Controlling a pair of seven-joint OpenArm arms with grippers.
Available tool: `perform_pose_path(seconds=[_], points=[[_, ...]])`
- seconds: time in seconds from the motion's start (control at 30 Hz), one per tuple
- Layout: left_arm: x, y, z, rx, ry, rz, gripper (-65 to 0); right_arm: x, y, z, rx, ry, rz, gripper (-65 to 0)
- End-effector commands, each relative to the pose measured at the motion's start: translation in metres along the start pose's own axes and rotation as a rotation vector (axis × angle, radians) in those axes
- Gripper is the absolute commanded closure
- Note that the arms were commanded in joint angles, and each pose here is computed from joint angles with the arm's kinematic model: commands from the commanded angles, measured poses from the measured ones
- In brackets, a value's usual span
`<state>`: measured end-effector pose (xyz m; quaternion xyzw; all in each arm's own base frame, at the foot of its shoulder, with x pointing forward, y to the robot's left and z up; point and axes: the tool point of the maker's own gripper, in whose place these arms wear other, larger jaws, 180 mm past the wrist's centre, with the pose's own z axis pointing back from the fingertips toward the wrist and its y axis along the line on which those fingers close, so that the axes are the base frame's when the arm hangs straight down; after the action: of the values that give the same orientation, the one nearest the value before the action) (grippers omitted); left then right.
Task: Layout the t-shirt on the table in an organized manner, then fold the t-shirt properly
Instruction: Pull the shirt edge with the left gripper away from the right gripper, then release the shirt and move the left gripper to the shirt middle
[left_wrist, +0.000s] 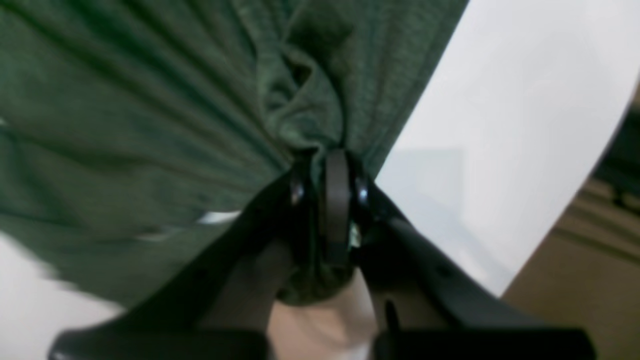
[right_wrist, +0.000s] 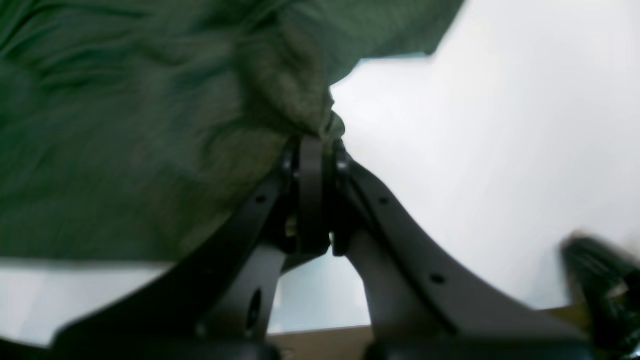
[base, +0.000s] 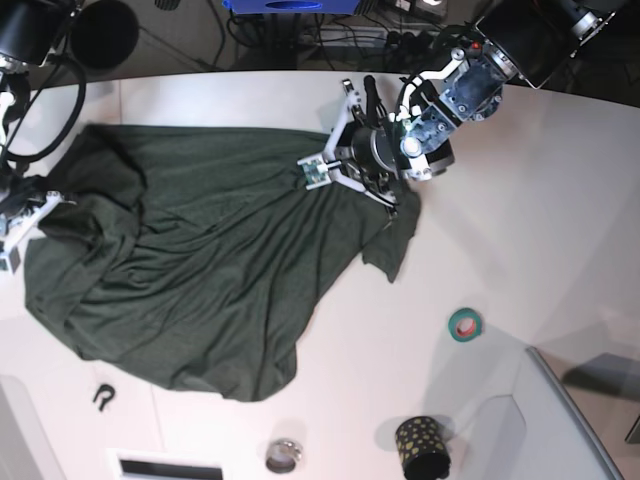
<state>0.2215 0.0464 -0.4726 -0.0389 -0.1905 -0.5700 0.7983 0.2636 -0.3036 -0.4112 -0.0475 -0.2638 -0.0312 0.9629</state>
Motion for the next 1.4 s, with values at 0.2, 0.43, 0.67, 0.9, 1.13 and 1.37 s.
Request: perform_pose_path(seconds=[0.2, 0.43, 0.67, 0.9, 1.13, 1.37], points=[[0.041, 0.087, 0.059, 0.238, -0.141, 0.106, 0.0, 0.017, -0.024, -0.005, -0.029, -0.085, 0.011, -0.2], [0.074, 0.091, 0.031, 0.189, -0.186, 0.192, 0.0, 0.048, -0.051, 0.006, -0.084, -0.140, 0.009, -0.2], [0.020, 0.033, 0.033, 0.115, -0.093, 0.106, 0.0, 0.063, -0.091, 0.008, -0.194, -0.163, -0.108, -0.2], [-0.022, -0.018, 0.025, 0.009, 0.009, 0.043, 0.0, 0.061, -0.102, -0.046, -0.181, -0.072, -0.233, -0.3], [-0.022, -0.018, 0.040, 0.029, 0.060, 0.024, 0.0, 0.066, -0.114, -0.059, -0.244, -0.174, -0.311, -1.4], [-0.010, -0.010, 0.046, 0.053, 0.031, 0.019, 0.0, 0.051, -0.114, -0.061, -0.247, -0.145, -0.306, -46.8]])
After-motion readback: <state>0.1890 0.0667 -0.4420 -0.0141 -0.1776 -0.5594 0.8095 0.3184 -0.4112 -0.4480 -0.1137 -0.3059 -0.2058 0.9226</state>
